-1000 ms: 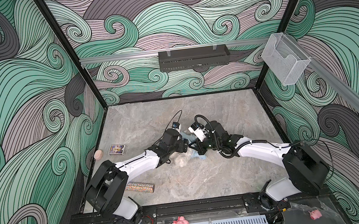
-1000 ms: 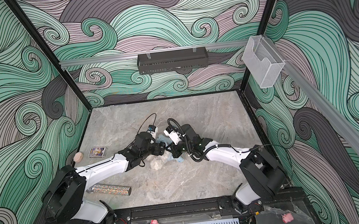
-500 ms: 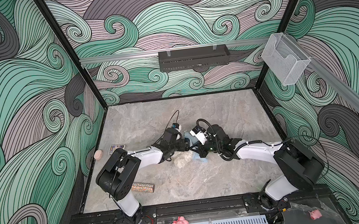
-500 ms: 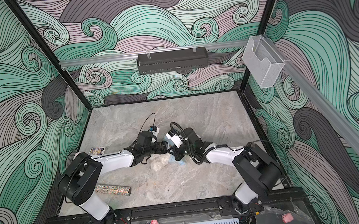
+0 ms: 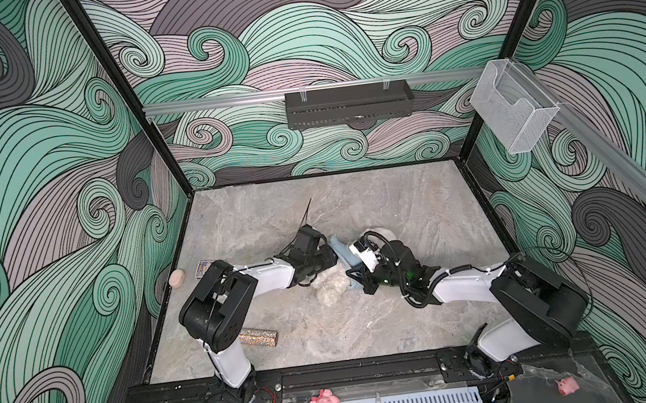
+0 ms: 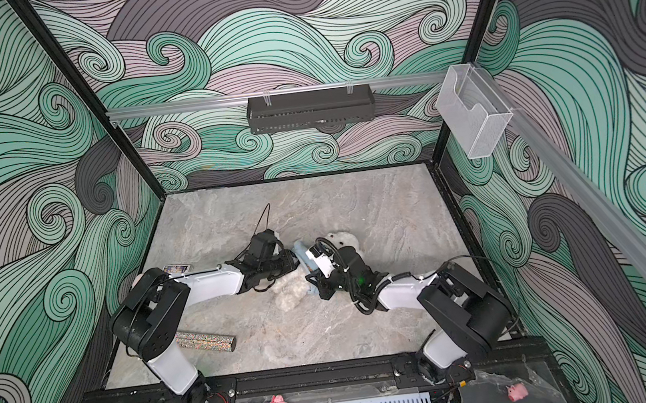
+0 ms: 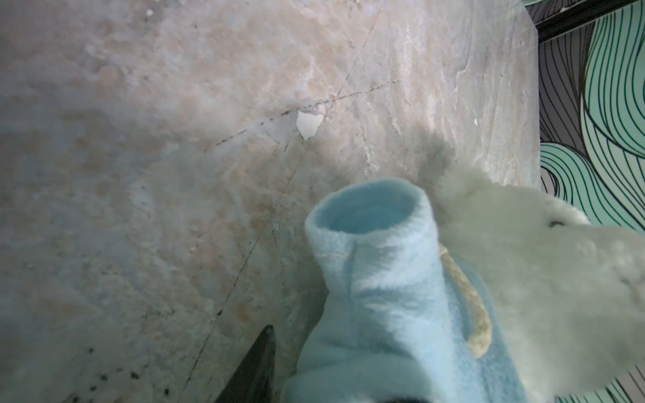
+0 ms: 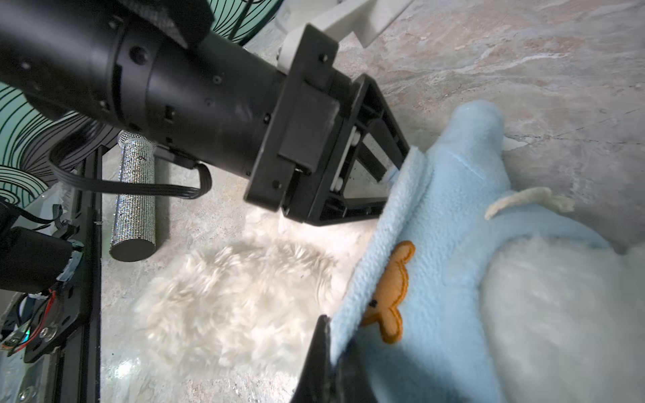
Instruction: Dress the teddy bear
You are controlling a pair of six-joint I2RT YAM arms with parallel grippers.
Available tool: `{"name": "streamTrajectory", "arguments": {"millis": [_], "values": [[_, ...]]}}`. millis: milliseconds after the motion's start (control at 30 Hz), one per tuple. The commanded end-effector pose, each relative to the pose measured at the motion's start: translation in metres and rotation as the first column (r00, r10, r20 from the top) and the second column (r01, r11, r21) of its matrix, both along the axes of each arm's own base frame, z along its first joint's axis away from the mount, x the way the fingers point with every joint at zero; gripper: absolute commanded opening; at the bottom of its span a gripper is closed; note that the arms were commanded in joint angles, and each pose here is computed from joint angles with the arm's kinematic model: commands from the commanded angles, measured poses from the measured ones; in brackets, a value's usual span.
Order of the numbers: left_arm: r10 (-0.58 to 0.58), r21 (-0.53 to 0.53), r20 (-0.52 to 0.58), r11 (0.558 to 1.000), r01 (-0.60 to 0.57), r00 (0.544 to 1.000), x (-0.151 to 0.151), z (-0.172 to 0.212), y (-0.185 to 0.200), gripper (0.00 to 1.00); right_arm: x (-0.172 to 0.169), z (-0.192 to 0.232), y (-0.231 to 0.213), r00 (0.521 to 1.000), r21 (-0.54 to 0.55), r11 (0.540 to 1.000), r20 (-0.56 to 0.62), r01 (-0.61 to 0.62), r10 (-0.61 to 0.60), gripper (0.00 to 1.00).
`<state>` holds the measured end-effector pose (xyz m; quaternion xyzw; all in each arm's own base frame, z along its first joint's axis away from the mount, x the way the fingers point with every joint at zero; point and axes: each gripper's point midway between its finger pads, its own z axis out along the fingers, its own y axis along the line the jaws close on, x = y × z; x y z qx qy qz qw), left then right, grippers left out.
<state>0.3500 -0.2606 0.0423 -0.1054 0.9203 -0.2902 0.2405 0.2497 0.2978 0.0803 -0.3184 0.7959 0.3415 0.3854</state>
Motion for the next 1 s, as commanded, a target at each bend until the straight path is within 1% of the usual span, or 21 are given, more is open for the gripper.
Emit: {"name": "streamTrajectory", "arguments": {"millis": [0, 100, 133, 200, 233, 300, 367, 467, 633, 700, 767, 867, 933, 967], "values": [[0.396, 0.114, 0.024, 0.911, -0.396, 0.918, 0.036, -0.013, 0.085, 0.4, -0.041, -0.018, -0.003, 0.995, 0.005, 0.997, -0.066, -0.076, 0.076, 0.0], [0.426, 0.112, -0.007, 0.899, -0.423, 0.905, 0.03, -0.023, 0.092, 0.37, -0.043, -0.022, -0.011, 0.999, 0.002, 1.0, -0.033, -0.029, 0.029, 0.0], [0.403, 0.09, -0.007, 0.912, -0.401, 0.915, 0.029, -0.023, 0.088, 0.37, -0.042, -0.023, -0.013, 1.0, -0.007, 1.0, -0.023, -0.012, 0.012, 0.0], [0.32, 0.047, 0.005, 0.946, -0.32, 0.947, 0.029, -0.02, 0.07, 0.37, -0.035, -0.022, -0.016, 1.0, -0.028, 0.999, 0.001, 0.018, -0.018, 0.0], [0.26, 0.02, 0.021, 0.965, -0.261, 0.965, 0.029, -0.016, 0.058, 0.38, -0.03, -0.02, -0.017, 0.999, -0.043, 0.998, 0.015, 0.041, -0.04, 0.0], [0.169, -0.005, 0.046, 0.986, -0.169, 0.985, 0.024, -0.009, 0.041, 0.39, -0.019, -0.015, -0.02, 0.996, -0.066, 0.994, 0.041, 0.086, -0.084, 0.0], [0.086, -0.013, 0.067, 0.996, -0.085, 0.994, 0.015, -0.003, 0.029, 0.42, -0.009, -0.012, -0.023, 0.991, -0.09, 0.988, 0.058, 0.128, -0.123, 0.0], [0.006, 0.0, 0.113, 1.0, -0.006, 0.994, 0.001, 0.013, 0.024, 0.48, 0.001, -0.008, -0.031, 0.987, -0.099, 0.983, 0.058, 0.155, -0.15, 0.0], [-0.145, 0.037, 0.109, 0.989, 0.142, 0.983, -0.027, 0.03, 0.017, 0.64, 0.008, -0.009, -0.042, 0.99, -0.156, 0.978, 0.054, 0.136, -0.129, 0.0], [-0.211, 0.021, 0.096, 0.977, 0.21, 0.973, -0.04, 0.033, 0.008, 0.67, 0.012, -0.011, -0.046, 0.99, -0.181, 0.974, 0.041, 0.138, -0.132, 0.0], [-0.274, -0.006, 0.082, 0.961, 0.276, 0.958, -0.054, 0.032, -0.005, 0.68, 0.016, -0.012, -0.05, 0.99, -0.204, 0.969, 0.029, 0.142, -0.139, 0.07], [-0.351, -0.069, 0.059, 0.932, 0.355, 0.934, -0.073, 0.029, -0.03, 0.68, 0.023, -0.011, -0.057, 0.986, -0.235, 0.958, 0.016, 0.164, -0.165, 0.22], [-0.398, -0.126, 0.072, 0.906, 0.404, 0.915, -0.086, 0.033, -0.053, 0.68, 0.029, -0.008, -0.066, 0.978, -0.268, 0.942, 0.006, 0.201, -0.207, 0.34], [-0.42, -0.148, 0.095, 0.891, 0.43, 0.902, -0.09, 0.038, -0.063, 0.68, 0.032, -0.005, -0.071, 0.973, -0.286, 0.933, 0.004, 0.22, -0.229, 0.38]]}}
